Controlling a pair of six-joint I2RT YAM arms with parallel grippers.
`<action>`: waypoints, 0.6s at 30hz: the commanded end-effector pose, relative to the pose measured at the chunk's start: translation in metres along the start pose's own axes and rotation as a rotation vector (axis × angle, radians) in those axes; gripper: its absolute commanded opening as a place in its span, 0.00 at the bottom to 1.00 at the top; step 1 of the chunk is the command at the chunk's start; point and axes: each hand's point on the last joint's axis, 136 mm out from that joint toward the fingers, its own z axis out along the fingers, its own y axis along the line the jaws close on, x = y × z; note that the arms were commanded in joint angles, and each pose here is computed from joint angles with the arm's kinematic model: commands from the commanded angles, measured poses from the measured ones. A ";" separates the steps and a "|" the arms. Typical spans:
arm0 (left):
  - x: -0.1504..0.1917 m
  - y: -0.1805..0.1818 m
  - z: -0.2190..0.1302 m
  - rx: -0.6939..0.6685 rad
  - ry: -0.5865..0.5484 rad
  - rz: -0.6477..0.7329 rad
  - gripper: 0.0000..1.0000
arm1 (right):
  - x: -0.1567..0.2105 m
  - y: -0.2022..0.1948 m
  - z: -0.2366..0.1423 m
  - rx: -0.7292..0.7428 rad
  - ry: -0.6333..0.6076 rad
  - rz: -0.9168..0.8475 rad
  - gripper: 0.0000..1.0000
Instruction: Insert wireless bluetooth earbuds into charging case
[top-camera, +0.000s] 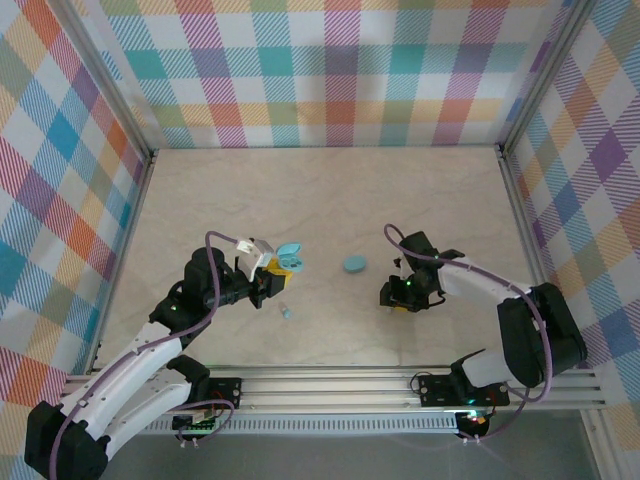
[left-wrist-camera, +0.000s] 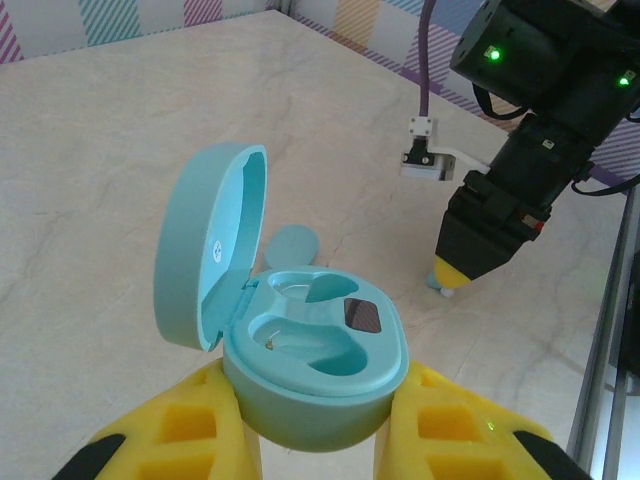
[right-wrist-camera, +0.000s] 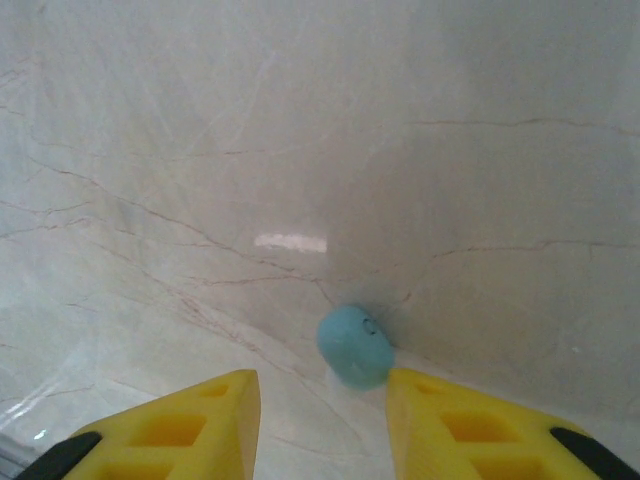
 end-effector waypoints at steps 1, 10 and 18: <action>-0.001 -0.005 -0.001 0.018 -0.005 0.020 0.11 | -0.005 -0.005 0.000 0.049 0.001 -0.047 0.39; -0.002 -0.004 0.003 0.019 0.005 0.020 0.11 | -0.006 -0.005 0.007 0.041 0.003 -0.060 0.40; -0.001 -0.004 0.005 0.025 0.009 0.020 0.11 | -0.005 -0.005 0.023 0.022 0.042 -0.041 0.37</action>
